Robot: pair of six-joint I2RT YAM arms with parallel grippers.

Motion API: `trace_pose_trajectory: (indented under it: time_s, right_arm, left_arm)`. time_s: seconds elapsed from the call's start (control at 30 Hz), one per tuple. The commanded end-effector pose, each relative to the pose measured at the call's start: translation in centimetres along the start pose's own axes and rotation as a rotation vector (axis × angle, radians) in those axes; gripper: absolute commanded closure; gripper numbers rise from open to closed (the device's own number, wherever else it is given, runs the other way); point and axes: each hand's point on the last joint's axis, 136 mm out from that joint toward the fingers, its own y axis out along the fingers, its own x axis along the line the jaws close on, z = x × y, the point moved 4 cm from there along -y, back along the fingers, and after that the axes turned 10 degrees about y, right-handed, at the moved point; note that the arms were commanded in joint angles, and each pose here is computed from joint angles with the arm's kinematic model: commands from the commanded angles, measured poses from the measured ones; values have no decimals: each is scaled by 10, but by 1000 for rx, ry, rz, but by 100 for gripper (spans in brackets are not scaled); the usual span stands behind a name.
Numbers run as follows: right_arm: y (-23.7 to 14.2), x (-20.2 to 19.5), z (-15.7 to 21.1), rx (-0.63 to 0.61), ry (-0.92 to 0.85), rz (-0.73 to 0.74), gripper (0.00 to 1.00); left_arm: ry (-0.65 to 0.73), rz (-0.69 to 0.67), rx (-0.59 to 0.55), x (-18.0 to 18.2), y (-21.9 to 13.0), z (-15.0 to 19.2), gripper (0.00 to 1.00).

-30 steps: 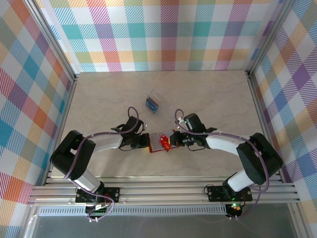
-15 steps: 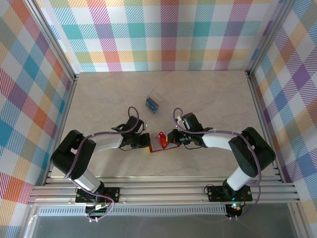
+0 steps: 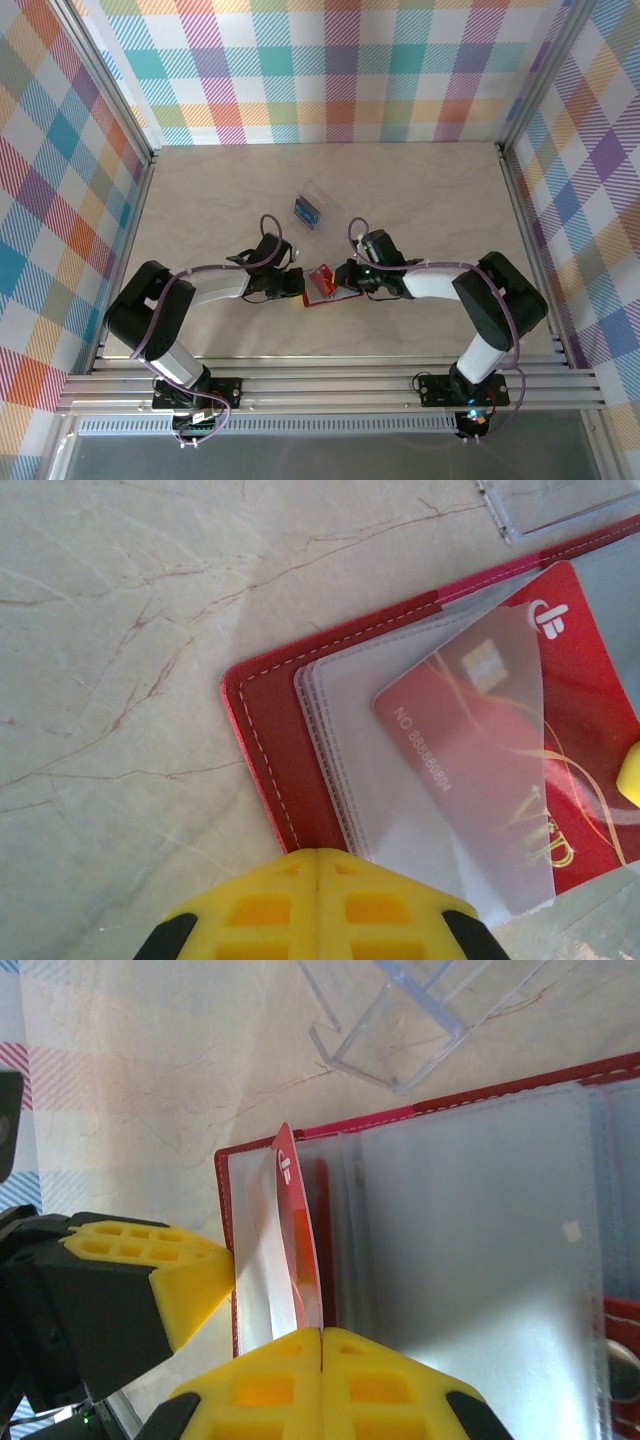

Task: Put the credit cards into the card holder
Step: Insert the credit card into the card slot.

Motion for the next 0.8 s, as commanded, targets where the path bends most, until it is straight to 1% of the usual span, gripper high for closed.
trace_pose_trajectory:
  time_s: [0.0, 0.2, 0.33, 0.77]
  right_arm:
    - [7, -12, 2, -24, 43, 48, 100]
    - [15, -15, 6, -32, 65, 51, 100]
    - [20, -14, 11, -39, 52, 64, 100]
    - [23, -2, 24, -28, -7, 35, 100]
  left_arm:
    - [15, -41, 67, 6, 10, 16, 100]
    - [19, -41, 71, 5, 12, 17, 100]
    - [23, -41, 71, 4, 12, 17, 100]
    - [27, -47, 77, 4, 14, 18, 100]
